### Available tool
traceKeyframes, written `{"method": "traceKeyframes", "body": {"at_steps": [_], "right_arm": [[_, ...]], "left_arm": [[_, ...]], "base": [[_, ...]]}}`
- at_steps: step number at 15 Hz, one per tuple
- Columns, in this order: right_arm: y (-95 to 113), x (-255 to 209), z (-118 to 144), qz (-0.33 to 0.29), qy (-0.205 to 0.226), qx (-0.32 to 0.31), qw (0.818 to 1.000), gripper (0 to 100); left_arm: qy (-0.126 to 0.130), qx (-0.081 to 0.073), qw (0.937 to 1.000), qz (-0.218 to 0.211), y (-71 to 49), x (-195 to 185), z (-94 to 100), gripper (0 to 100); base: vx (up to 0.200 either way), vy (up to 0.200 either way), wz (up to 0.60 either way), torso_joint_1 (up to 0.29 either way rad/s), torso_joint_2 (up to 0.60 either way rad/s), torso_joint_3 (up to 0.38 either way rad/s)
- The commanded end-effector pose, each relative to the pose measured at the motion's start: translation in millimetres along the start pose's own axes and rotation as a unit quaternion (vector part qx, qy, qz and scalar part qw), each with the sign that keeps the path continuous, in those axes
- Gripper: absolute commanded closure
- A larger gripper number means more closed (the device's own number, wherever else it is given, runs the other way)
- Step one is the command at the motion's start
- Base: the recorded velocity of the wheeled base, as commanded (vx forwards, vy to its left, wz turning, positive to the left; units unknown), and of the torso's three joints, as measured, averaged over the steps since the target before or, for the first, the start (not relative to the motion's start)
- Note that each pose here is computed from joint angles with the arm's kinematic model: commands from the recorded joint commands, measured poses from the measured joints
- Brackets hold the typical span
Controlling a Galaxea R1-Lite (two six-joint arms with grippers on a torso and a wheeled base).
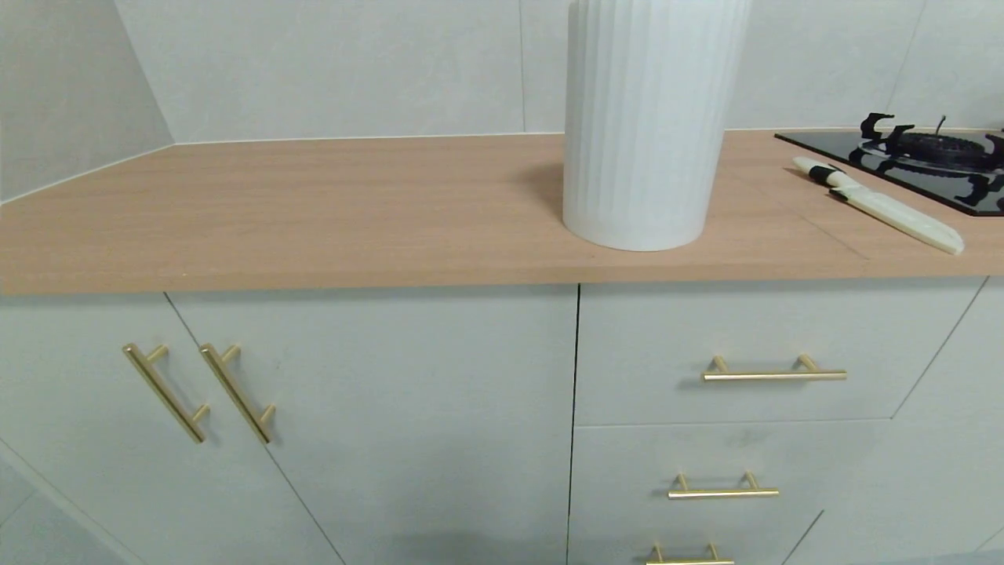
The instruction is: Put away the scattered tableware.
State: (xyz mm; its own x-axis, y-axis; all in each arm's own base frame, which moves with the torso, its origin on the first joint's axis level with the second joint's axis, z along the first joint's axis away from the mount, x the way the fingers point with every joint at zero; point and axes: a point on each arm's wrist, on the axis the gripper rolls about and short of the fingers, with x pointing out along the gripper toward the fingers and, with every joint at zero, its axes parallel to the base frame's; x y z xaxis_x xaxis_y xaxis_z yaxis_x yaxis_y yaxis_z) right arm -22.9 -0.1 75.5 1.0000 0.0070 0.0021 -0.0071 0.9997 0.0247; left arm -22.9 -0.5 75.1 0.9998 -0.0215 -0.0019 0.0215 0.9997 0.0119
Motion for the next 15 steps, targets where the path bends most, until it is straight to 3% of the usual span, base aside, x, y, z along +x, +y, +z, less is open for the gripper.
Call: {"method": "traceKeyframes", "body": {"at_steps": [1, 14, 15], "right_arm": [[0.0, 0.1, 0.0, 0.000, 0.001, 0.000, 1.000, 0], [0.0, 0.1, 0.2, 0.000, 0.000, 0.000, 1.000, 0], [0.0, 0.1, 0.2, 0.000, 0.000, 0.000, 1.000, 0]], "left_arm": [[0.001, 0.000, 1.0000, 0.000, 0.0, 0.1, 0.0, 0], [0.001, -0.001, 1.0000, 0.001, 0.0, 0.1, 0.0, 0], [0.001, -0.001, 1.0000, 0.001, 0.0, 0.1, 0.0, 0]], "base": [[0.000, 0.000, 0.00, 0.000, 0.00, 0.000], [0.000, 0.000, 0.00, 0.000, 0.00, 0.000], [0.000, -0.200, 0.00, -0.002, 0.00, -0.007]]}}
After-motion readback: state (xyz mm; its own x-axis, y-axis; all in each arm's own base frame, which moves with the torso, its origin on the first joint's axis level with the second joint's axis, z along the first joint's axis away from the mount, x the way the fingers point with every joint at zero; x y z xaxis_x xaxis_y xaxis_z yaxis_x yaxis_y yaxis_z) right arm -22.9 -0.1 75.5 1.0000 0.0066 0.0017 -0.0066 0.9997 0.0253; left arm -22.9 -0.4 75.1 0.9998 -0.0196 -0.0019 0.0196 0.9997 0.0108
